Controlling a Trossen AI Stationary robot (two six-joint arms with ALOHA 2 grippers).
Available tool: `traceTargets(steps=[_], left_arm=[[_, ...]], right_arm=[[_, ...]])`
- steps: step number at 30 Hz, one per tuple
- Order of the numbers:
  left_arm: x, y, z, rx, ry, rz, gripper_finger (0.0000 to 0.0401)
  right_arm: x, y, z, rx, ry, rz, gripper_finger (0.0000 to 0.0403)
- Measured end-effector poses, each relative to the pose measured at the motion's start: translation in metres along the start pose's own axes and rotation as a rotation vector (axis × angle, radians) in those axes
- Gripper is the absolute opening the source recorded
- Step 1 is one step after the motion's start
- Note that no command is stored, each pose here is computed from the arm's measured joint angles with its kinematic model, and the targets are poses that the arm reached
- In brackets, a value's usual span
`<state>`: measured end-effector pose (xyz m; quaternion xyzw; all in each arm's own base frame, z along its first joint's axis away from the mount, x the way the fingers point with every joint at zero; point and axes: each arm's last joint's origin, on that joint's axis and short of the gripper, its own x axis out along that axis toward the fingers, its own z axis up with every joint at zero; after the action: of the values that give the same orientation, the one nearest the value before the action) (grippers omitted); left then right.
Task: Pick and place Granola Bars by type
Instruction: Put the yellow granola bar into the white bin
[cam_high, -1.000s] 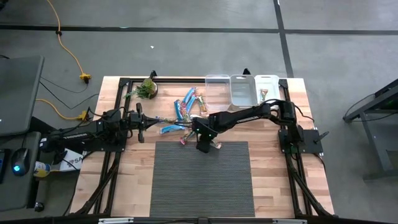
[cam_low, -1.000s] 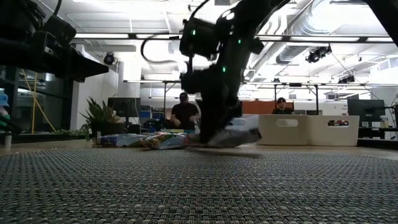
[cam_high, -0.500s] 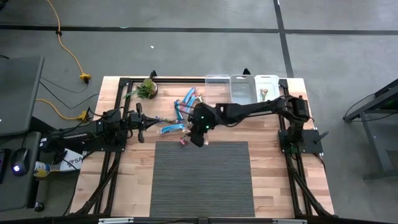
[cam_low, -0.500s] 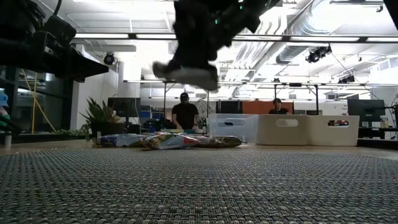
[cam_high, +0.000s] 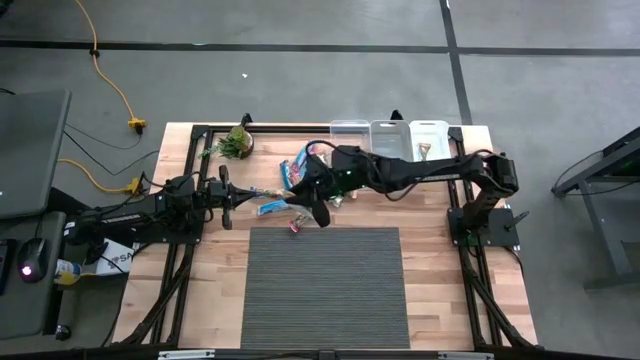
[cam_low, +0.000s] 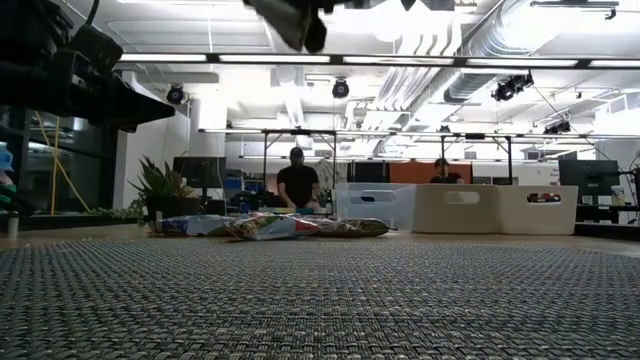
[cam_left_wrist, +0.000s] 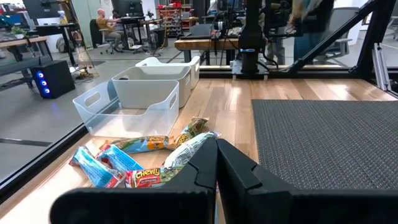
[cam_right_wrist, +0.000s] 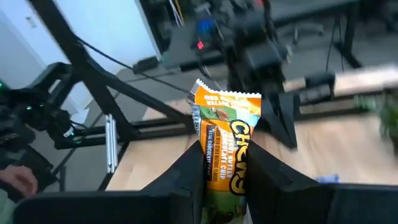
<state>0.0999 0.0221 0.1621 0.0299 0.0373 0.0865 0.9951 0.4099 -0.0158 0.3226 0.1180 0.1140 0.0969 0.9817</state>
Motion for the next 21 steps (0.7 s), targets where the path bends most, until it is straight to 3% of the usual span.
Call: traceTargets(steps=[4, 13, 21], left_arm=[[0.000, 0.000, 0.000, 0.000, 0.000, 0.000, 0.0001], [0.000, 0.000, 0.000, 0.000, 0.000, 0.000, 0.0001], [0.000, 0.000, 0.000, 0.000, 0.000, 0.000, 0.0001]], right_arm=[[-0.006, 0.010, 0.008, -0.093, -0.038, 0.021, 0.0075], [-0.011, 0.014, 0.016, -0.210, -0.087, -0.048, 0.0075], [-0.031, 0.020, 0.042, -0.359, -0.242, -0.174, 0.0075]])
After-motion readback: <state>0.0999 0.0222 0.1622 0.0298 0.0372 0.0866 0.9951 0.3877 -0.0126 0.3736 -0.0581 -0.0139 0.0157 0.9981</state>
